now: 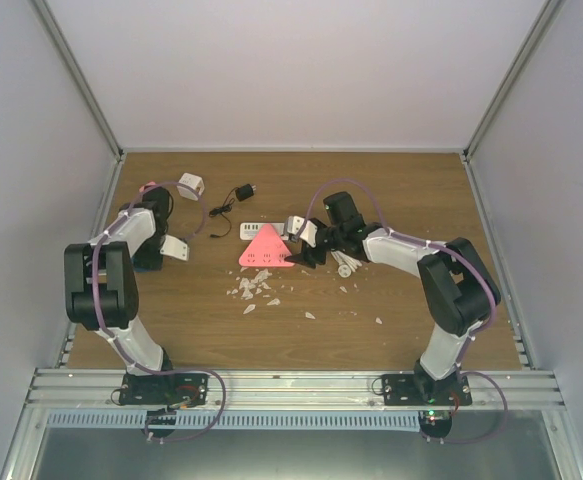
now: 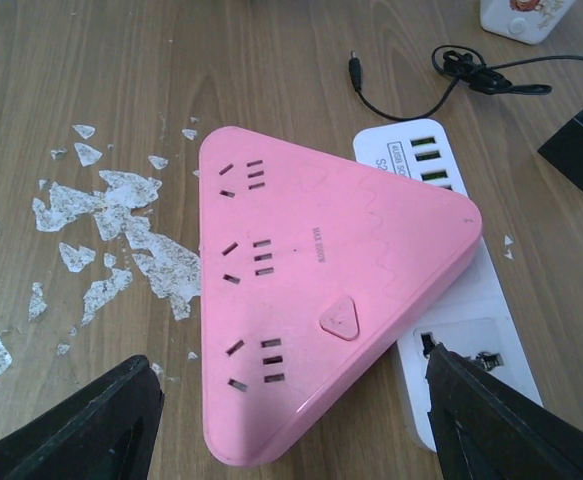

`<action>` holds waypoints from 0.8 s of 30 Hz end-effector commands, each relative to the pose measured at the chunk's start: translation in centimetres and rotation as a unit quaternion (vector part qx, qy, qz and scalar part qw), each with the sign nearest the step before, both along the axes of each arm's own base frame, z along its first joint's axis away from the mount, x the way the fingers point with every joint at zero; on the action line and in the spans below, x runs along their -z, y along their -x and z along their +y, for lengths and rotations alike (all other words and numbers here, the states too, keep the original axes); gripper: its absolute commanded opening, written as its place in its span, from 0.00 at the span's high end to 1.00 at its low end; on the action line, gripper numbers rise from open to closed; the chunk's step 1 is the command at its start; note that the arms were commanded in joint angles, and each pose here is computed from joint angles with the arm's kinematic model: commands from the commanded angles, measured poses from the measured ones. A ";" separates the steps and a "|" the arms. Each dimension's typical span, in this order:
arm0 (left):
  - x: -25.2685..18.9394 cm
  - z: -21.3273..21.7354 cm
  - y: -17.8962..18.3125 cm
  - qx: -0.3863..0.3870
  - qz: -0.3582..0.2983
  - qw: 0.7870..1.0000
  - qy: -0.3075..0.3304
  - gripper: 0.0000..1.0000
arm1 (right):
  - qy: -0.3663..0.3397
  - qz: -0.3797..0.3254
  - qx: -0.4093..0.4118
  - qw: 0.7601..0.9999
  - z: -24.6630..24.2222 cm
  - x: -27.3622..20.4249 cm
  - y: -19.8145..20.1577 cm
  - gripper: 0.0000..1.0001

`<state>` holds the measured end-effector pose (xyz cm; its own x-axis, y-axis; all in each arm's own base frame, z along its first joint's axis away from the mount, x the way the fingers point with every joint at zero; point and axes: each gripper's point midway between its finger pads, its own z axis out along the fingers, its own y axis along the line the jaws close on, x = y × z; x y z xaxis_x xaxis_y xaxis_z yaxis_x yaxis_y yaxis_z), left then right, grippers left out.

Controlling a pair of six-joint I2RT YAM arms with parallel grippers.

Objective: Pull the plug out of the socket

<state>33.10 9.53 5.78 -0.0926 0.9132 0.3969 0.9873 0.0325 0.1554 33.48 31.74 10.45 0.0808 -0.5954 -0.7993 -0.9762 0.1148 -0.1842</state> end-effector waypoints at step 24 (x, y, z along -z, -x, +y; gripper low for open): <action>-3.7 -5.1 -1.5 -0.036 -0.027 0.991 0.125 0.01 | 0.063 -0.060 0.008 0.996 -4.0 -1.7 -4.4 0.09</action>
